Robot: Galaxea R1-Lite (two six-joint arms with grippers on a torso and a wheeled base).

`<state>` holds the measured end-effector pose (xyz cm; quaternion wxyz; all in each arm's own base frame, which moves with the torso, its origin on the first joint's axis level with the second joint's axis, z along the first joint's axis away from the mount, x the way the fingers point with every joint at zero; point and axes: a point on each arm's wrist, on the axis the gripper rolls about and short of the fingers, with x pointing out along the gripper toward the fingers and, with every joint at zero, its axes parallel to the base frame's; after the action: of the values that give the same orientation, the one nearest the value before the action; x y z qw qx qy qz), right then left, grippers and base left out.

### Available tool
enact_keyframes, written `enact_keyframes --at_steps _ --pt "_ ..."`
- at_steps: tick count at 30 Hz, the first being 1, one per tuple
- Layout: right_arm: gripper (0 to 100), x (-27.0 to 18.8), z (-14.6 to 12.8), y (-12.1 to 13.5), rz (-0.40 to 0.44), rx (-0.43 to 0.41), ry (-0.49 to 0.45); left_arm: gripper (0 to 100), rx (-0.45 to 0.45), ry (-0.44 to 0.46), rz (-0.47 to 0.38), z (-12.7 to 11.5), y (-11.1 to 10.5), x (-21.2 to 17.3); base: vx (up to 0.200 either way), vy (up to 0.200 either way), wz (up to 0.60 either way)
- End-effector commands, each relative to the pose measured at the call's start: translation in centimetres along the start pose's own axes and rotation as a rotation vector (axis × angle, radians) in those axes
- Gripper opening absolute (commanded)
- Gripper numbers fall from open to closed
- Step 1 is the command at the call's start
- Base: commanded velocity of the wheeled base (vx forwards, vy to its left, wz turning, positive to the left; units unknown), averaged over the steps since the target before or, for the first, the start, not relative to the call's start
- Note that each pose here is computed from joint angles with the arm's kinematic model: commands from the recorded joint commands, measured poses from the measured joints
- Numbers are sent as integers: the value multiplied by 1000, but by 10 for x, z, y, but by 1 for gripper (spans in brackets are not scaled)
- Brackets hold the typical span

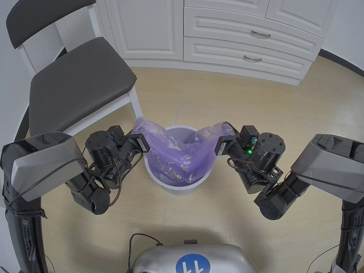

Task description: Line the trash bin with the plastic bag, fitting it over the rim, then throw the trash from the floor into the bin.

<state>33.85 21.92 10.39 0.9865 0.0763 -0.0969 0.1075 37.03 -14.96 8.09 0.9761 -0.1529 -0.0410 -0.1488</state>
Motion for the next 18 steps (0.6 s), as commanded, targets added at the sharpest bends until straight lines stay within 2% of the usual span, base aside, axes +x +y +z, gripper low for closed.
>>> enact_keyframes --at_steps 1,6,8,9,12,18 --pt "0 8 -4 -9 -23 20 -19 0 -20 39 11 -23 5 7 0 0 0" --pt "0 2 -18 6 23 64 15 0 -20 65 26 -38 11 9 0 0 0" --pt "0 -7 -25 27 74 121 38 0 -24 76 24 -40 10 7 0 0 0" --pt "0 -17 -35 49 131 191 95 0 -47 93 12 -43 3 3 0 0 0" --pt "0 -19 -47 57 150 228 140 0 -72 110 -9 -46 -7 -1 0 0 0" --pt "0 -10 -69 53 128 236 171 0 -74 127 -29 -53 -19 -3 0 0 0"
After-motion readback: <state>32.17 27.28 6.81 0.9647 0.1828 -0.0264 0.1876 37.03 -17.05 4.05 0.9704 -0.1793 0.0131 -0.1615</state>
